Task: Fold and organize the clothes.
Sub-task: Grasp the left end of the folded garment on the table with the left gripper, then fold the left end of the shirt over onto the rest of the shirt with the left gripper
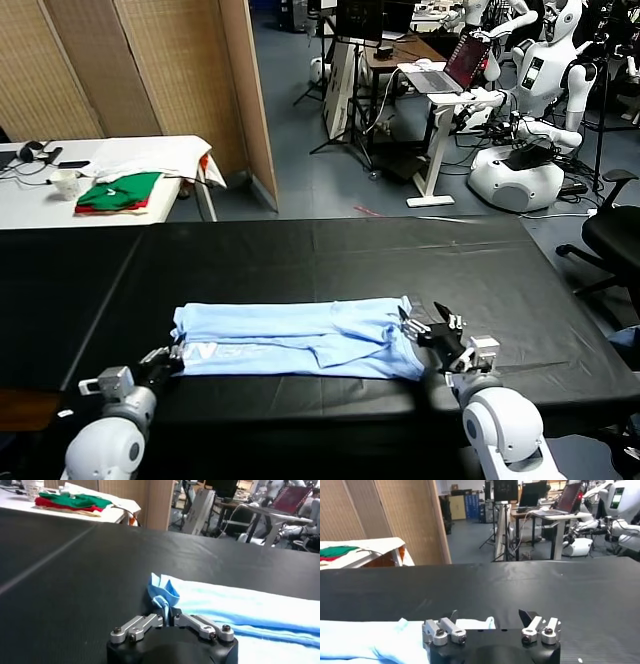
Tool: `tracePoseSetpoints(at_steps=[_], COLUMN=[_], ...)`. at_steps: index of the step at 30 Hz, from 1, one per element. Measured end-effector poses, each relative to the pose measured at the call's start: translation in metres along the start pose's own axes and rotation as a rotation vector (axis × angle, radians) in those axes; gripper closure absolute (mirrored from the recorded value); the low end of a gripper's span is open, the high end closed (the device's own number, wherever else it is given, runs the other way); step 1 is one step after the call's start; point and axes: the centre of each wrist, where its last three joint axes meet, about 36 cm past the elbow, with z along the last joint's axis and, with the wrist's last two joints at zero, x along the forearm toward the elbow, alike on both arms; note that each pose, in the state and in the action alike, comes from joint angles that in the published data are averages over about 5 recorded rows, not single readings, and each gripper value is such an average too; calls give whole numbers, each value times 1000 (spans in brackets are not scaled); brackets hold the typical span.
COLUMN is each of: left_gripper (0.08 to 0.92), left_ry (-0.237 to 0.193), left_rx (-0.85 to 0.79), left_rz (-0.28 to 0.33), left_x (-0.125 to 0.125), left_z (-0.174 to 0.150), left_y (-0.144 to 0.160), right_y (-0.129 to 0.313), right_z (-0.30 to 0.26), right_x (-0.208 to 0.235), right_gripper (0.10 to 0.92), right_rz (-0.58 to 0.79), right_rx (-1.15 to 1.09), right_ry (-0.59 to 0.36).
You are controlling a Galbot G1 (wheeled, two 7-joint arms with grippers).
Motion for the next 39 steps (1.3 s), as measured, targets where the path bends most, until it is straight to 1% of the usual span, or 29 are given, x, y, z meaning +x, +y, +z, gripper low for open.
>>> tracePoseSetpoints(at_steps=[3, 6, 9, 13, 16, 19, 21, 23, 26, 29, 34, 39], left_gripper=[828, 828, 828, 828, 828, 828, 828, 828, 828, 828, 828, 828], left_ry=[4, -12, -40, -77, -91, -101, -105, -108, -106, -107, -126, -120], left_rx=[-32, -115, -244, -446, -554, -594, -587, -552, -460, -338, -134, 2], left_rz=[0, -17, -67, -157, -207, -228, -224, -206, -153, -73, 72, 211], left_x=[0, 3, 8, 14, 18, 21, 22, 24, 26, 29, 31, 27], left_z=[-2, -4, -5, -7, -11, -16, -17, -17, -14, -11, -15, -18], left_y=[1, 5, 14, 32, 45, 49, 45, 37, 17, -7, -52, -93], right_y=[0, 0, -1, 1, 2, 5, 7, 8, 8, 6, -1, -8], right_z=[0, -1, -1, -1, 0, 2, 3, 4, 6, 10, 19, 24], right_x=[0, 0, 0, 0, 0, 1, 2, 4, 7, 11, 20, 30], right_gripper=[115, 115, 115, 115, 115, 115, 115, 115, 115, 115, 115, 115], right_rz=[1, 3, 5, 4, 4, 3, 4, 8, 19, 38, 80, 117], right_rx=[-2, -3, -4, -9, -16, -23, -25, -24, -18, -12, 3, 9], right_ry=[-2, -4, -6, -7, -6, -5, -5, -7, -12, -13, -2, 10])
